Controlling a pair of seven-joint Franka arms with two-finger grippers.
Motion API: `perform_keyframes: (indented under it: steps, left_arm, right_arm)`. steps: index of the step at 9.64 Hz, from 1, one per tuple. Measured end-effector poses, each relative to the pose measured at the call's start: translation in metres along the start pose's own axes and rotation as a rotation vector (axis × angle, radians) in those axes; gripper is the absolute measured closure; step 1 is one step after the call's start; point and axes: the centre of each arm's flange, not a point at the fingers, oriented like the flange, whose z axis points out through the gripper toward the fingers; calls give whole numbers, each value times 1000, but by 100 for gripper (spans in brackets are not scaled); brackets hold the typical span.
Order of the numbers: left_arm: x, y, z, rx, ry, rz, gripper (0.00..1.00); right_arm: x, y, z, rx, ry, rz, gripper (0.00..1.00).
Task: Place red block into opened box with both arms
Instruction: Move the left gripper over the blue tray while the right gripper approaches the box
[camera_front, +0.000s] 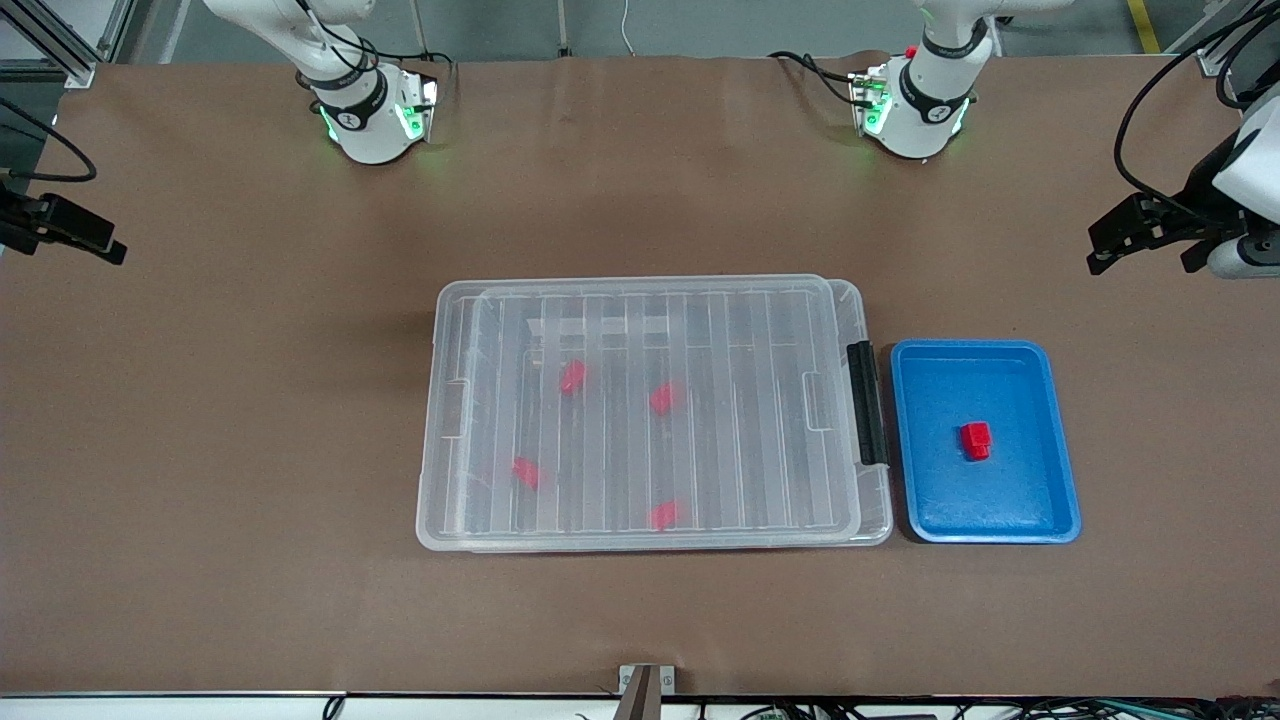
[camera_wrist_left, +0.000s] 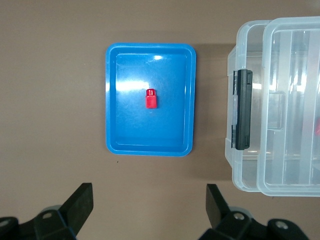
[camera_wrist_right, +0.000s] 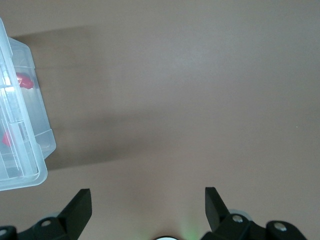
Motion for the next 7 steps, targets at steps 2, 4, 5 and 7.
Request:
perform_keyframes:
  steps: [2, 4, 5, 7]
  left_arm:
    - [0, 0, 0, 0, 0, 0, 0]
    - [0, 0, -1, 0, 2, -1, 0]
    - [1, -1, 1, 0, -2, -1, 0]
    - [6, -2, 14, 1, -25, -4, 0]
  right_arm:
    - [0, 0, 0, 0, 0, 0, 0]
    - [0, 0, 0, 0, 0, -1, 0]
    - [0, -3, 0, 1, 0, -6, 0]
    - [1, -33, 4, 9, 1, -59, 0]
